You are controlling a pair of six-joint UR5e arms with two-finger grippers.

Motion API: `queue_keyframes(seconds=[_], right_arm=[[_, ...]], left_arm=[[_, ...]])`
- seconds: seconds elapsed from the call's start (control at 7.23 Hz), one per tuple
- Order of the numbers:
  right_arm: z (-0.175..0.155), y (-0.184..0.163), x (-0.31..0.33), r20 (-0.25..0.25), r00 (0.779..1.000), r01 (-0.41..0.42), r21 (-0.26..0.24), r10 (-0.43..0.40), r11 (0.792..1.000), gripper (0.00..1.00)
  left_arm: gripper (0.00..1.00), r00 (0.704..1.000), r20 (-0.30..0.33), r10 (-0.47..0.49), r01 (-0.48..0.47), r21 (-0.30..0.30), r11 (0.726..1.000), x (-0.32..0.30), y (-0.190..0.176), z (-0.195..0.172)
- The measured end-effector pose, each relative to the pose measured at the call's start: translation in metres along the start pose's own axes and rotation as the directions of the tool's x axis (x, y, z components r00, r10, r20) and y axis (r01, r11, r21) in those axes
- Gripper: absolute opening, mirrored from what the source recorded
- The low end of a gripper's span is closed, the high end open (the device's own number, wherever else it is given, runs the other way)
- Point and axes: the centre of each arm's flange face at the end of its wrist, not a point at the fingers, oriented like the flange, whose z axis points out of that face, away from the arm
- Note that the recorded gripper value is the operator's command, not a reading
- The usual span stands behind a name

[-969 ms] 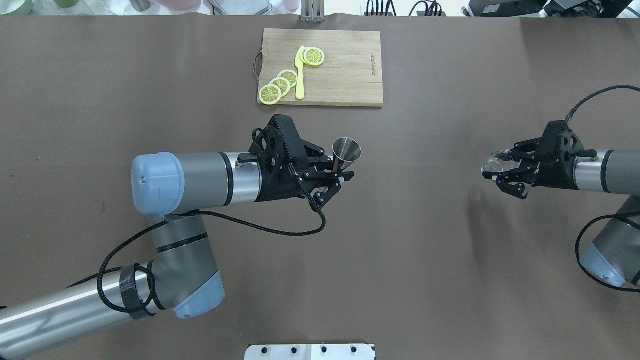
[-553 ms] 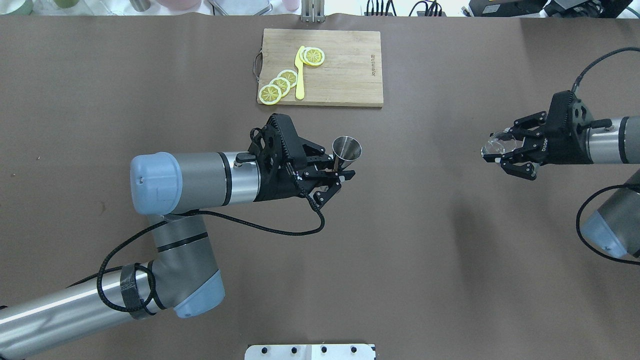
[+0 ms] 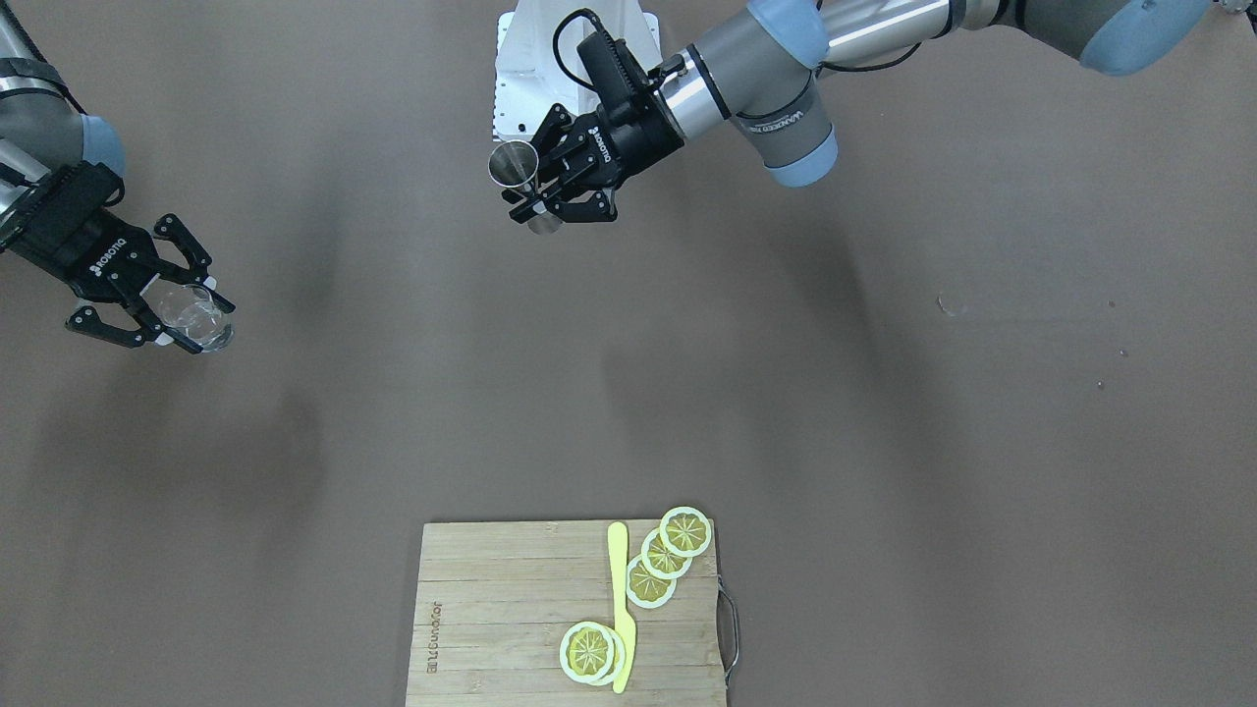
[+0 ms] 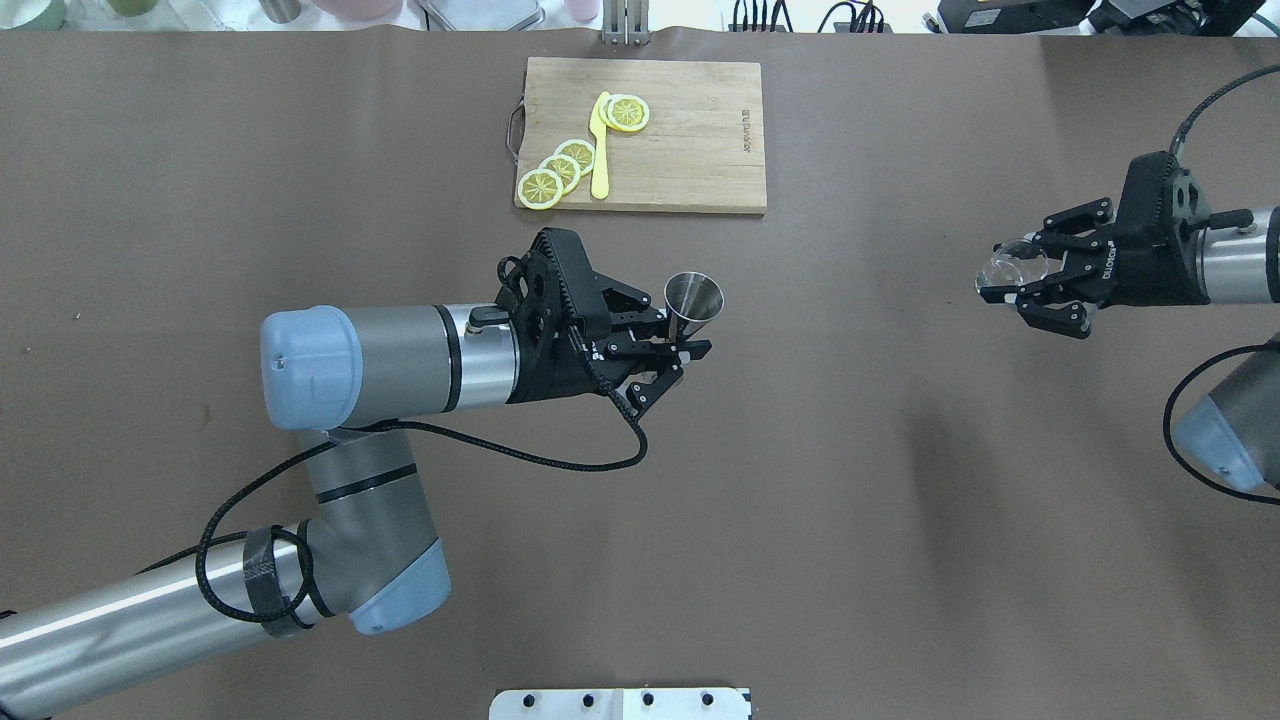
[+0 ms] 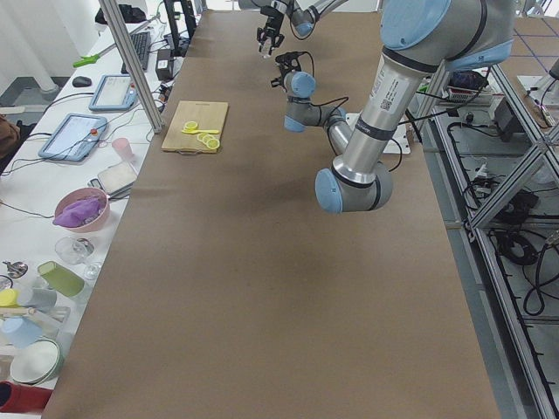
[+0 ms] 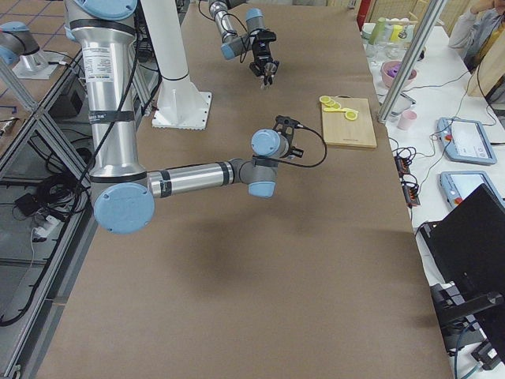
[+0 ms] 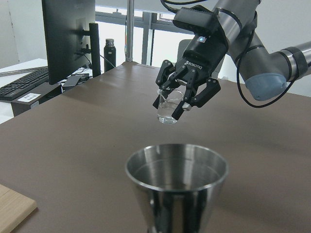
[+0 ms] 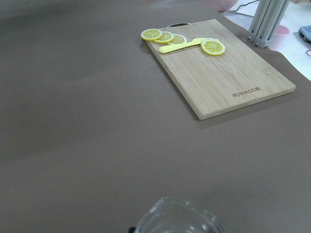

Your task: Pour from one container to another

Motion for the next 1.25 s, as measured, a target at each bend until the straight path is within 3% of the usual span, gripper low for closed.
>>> queue_keyframes(seconds=[0.42,0.83,1.25], right_arm=[[0.0,0.002,0.003,0.02,1.0,-0.011,-0.017,0.011,1.0,0.0],[-0.011,-0.009,0.014,0.083,0.996,-0.039,-0.053,0.044,0.998,0.0],[-0.017,-0.031,0.016,0.108,0.994,-0.007,-0.021,0.009,1.0,0.0]], left_arm=[[0.0,1.0,0.0,0.0,0.0,-0.001,1.0,0.0,0.001,0.0],[0.0,1.0,0.001,0.0,0.0,-0.002,1.0,-0.001,0.001,0.001],[0.0,1.0,0.002,-0.001,0.001,-0.004,1.0,-0.001,0.002,0.001]])
